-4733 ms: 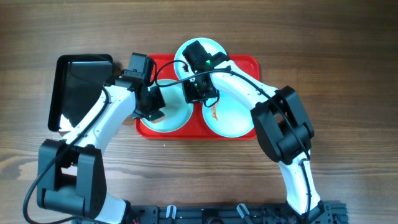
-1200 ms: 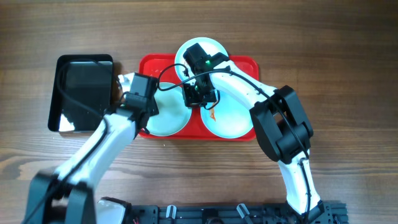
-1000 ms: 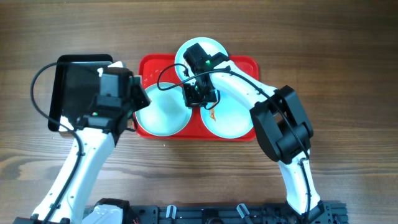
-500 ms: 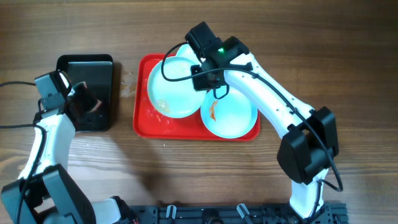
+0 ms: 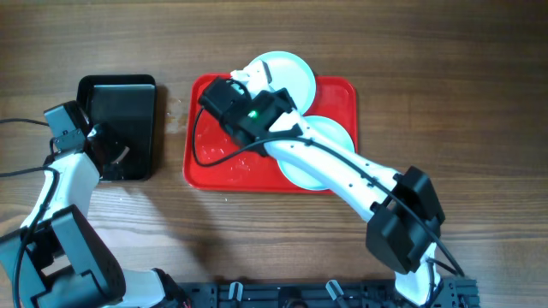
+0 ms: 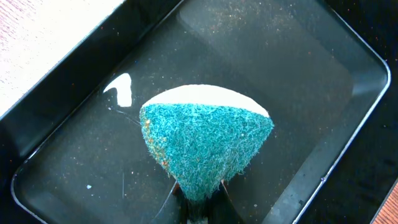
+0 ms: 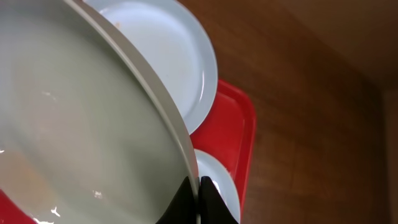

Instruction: Clean dirty plates on tray and stack at the side

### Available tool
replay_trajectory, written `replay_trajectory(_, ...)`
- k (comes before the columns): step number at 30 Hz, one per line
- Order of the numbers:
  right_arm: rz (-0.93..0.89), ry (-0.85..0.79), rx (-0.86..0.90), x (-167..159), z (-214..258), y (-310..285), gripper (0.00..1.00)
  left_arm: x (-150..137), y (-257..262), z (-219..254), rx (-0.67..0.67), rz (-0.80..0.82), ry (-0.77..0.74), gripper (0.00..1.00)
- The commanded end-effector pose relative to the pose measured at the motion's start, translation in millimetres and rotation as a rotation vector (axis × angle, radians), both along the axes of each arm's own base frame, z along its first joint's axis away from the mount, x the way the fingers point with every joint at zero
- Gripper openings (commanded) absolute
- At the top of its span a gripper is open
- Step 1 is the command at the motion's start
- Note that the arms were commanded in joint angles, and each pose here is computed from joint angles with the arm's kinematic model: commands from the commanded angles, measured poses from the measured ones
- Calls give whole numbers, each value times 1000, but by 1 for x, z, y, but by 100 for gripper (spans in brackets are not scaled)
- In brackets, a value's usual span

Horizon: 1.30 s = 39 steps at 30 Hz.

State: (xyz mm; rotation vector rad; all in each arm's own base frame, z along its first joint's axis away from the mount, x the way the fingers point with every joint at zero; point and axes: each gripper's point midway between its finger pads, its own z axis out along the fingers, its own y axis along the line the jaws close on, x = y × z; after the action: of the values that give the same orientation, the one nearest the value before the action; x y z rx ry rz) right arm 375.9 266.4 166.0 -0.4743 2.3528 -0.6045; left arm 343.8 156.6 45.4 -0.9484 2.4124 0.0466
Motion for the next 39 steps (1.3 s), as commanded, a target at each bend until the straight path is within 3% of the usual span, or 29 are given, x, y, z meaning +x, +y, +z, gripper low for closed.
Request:
replay_trajectory(1,44,-156,-104,5,38,7,4,2,8,3,33,5,-2,4)
replay_trajectory(9,164,-330,-318,-22,77,42,4,3,9,4,37,6,-9,4)
replay_trajectory(16,188,-356,-327,-25,82,52,4,3,9,4,36,6,-9,4)
replay_trajectory(21,236,-188,-107,-35,43,70,4,5,9,5,36,9,-16,4)
replay_trajectory(27,99,-210,-16,-39,41,54,4,3,9,4,33,9,-9,4)
replay_trajectory(29,43,-67,123,-39,16,51,4,2,8,4,31,8,-5,4)
replay_trajectory(33,-75,-57,213,-19,47,2,4,2,8,3,30,8,-2,4)
replay_trajectory(36,49,126,386,-20,41,20,4,3,8,4,32,9,-6,4)
replay_trajectory(39,21,133,326,-19,12,13,4,3,8,4,32,9,-6,4)
